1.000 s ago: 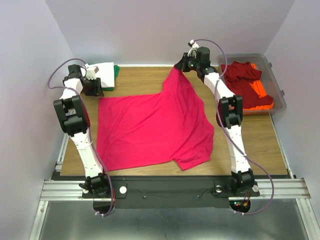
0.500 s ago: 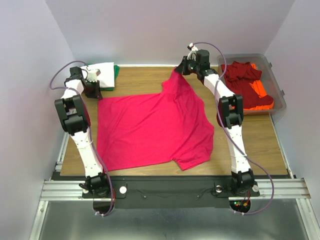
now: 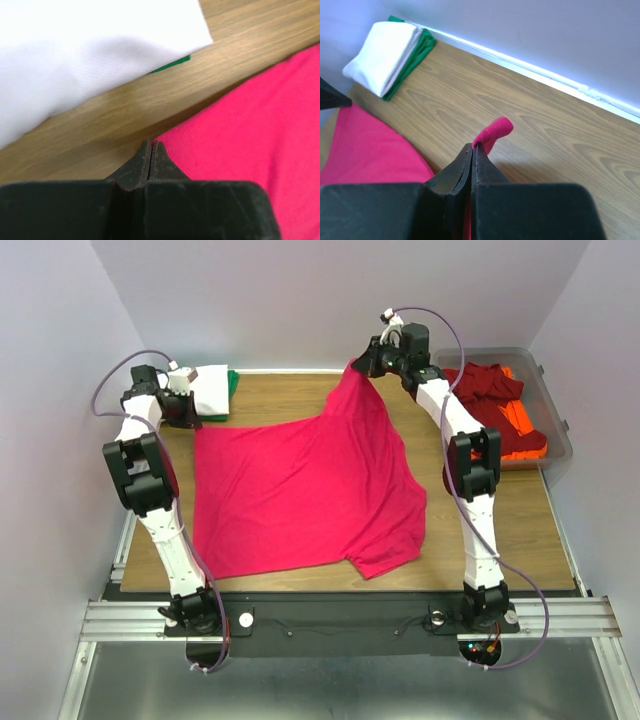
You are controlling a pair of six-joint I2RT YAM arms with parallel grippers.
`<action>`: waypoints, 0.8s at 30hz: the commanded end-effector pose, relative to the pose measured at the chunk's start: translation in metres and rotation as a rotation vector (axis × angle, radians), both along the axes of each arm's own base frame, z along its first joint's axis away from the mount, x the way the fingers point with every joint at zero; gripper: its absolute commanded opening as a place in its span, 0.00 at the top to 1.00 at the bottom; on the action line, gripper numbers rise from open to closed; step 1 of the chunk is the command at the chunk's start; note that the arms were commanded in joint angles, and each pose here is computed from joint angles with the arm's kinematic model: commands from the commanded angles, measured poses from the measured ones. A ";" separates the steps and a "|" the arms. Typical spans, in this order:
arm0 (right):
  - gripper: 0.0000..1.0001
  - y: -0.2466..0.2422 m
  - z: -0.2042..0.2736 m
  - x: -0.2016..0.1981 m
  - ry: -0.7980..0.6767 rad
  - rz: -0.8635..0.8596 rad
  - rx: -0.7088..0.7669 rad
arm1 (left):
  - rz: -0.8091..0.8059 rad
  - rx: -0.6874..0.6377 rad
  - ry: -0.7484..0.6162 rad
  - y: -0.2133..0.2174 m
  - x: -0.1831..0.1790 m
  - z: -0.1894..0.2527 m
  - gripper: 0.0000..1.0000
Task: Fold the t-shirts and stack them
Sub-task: Fold the tshirt
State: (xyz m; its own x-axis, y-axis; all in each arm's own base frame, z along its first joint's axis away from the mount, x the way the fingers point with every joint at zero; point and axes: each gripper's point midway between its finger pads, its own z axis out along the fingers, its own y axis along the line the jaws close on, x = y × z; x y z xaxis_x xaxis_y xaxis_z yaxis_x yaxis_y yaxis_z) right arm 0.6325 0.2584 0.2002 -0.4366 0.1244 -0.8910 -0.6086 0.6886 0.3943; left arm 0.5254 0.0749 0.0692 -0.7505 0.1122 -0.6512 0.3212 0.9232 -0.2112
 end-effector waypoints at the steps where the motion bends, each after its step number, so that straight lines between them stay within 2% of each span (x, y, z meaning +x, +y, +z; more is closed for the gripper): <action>1: 0.99 -0.006 0.072 -0.015 -0.152 0.034 0.011 | -0.063 0.034 -0.155 -0.001 -0.003 0.068 1.00; 11: 0.99 -0.010 0.065 -0.038 -0.122 0.054 -0.022 | -0.167 0.092 -0.214 -0.007 -0.032 0.090 1.00; 19: 0.99 -0.015 0.083 -0.068 -0.152 0.094 -0.054 | -0.235 0.145 -0.206 -0.006 -0.064 0.082 1.00; 24: 0.99 -0.021 0.069 -0.092 -0.121 0.121 -0.098 | -0.283 0.190 -0.221 -0.002 -0.081 0.080 1.00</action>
